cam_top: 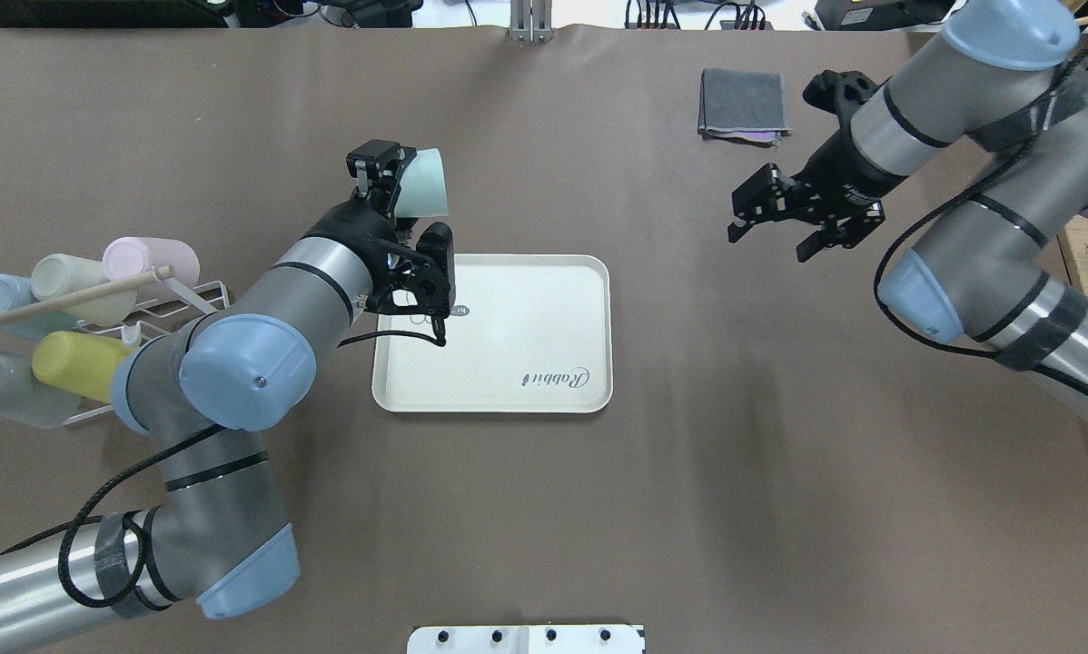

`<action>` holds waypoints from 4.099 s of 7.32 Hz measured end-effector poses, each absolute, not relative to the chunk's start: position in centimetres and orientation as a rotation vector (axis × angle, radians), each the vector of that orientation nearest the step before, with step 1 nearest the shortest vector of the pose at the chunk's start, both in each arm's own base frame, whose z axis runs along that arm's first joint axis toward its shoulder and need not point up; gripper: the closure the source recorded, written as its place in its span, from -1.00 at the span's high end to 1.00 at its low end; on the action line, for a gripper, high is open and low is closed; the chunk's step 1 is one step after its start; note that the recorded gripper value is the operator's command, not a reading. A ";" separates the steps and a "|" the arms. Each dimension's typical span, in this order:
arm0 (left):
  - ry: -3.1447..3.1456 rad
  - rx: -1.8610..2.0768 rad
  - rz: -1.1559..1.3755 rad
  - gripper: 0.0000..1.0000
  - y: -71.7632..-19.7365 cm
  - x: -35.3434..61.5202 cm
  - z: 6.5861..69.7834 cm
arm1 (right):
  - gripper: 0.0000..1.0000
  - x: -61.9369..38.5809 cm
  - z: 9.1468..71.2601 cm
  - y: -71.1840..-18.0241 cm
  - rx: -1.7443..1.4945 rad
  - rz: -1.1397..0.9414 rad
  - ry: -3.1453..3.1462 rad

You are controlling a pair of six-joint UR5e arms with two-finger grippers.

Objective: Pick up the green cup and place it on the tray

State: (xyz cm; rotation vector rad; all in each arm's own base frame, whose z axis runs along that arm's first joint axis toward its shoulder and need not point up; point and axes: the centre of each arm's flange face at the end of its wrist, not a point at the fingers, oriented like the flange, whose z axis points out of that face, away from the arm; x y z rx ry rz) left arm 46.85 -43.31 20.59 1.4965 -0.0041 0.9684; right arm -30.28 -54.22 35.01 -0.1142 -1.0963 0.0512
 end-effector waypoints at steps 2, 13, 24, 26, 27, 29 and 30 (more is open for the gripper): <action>0.376 1.572 0.825 -1.00 -43.4 49.0 20.0 | 1.00 -22.5 39.8 -53.6 -0.065 0.059 -1.086; 1.290 1.373 0.210 -1.00 -44.7 55.9 26.4 | 1.00 3.0 59.2 -49.0 -0.007 -0.066 -0.804; 1.240 1.321 0.253 -1.00 -41.7 60.1 30.5 | 1.00 6.3 62.7 -46.4 -0.039 -0.036 -0.774; 1.226 1.363 0.249 -1.00 -41.6 60.0 30.5 | 1.00 6.4 62.9 -46.4 -0.045 -0.026 -0.779; 1.213 1.383 0.256 -1.00 -41.6 60.0 30.6 | 1.00 6.5 63.0 -46.3 -0.046 -0.021 -0.782; 1.207 1.393 0.263 -0.89 -41.5 60.1 30.5 | 1.00 6.6 63.3 -46.0 -0.050 -0.015 -0.785; 1.210 1.393 0.265 -0.67 -41.5 60.1 30.4 | 1.00 6.7 63.4 -45.9 -0.052 -0.012 -0.785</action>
